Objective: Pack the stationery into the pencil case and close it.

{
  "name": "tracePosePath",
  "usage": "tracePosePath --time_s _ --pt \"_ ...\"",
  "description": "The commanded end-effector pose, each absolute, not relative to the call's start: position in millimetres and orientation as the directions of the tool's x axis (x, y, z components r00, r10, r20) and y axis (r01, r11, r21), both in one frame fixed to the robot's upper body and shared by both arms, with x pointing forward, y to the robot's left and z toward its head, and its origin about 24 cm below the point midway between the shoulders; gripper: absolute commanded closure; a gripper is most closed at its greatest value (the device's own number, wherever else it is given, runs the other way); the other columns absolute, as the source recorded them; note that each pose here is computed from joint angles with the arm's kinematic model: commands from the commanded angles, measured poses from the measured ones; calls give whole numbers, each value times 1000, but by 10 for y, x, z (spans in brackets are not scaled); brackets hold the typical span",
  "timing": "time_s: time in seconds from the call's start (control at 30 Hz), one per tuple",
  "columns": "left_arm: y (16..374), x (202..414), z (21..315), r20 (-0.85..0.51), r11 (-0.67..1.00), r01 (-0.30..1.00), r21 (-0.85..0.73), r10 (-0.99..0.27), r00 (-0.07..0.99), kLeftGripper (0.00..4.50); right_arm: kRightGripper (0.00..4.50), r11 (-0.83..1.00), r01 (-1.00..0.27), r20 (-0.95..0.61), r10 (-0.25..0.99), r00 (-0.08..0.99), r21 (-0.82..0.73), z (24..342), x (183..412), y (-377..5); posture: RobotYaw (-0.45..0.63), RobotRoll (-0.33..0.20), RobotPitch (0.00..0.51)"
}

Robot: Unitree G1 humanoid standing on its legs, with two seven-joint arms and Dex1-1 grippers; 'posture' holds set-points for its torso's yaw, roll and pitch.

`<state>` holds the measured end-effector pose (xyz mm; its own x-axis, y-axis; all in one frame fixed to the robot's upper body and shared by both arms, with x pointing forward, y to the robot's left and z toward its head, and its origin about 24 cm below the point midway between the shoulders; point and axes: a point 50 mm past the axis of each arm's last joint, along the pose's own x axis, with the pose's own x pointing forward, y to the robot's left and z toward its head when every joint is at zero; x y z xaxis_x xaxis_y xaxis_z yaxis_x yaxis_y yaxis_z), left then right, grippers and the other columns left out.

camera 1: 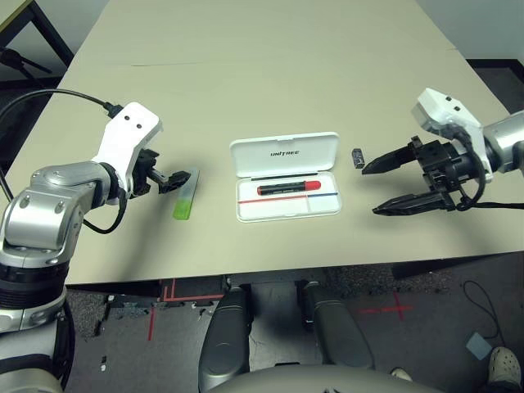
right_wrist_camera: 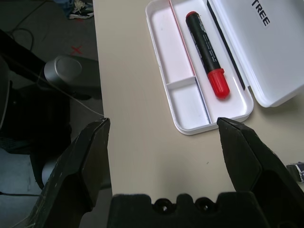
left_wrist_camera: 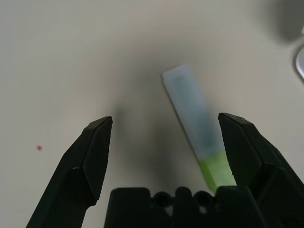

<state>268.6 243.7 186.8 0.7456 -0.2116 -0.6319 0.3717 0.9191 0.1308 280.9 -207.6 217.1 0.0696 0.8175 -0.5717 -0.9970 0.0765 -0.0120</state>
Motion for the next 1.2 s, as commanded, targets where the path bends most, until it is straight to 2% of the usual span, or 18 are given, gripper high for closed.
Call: tracePosePath --time_s 0.03,0.23,0.53,1.1,1.2 --pt "2392 2670 1902 -638 938 332 100 -196 745 0 15 79 -997 -579 812 76 -20 2141 2823 -2061 61 0 201" --pt "2322 2706 1806 -638 956 292 25 -209 741 0 15 96 -995 -576 812 97 -33 2119 2827 -2065 47 0 204" --pt "2390 2743 1555 -697 978 206 18 -136 704 0 15 117 -992 -571 812 119 -41 2091 2799 -2067 17 0 211" --pt "2303 2745 1303 -723 980 199 -15 -148 675 0 15 137 -989 -575 806 140 -49 2056 2774 -2067 -1 0 224" --pt "2296 2738 1288 -725 979 205 -16 -153 671 963 0 140 -989 -577 804 144 -51 2048 2782 -2067 -1 0 224"
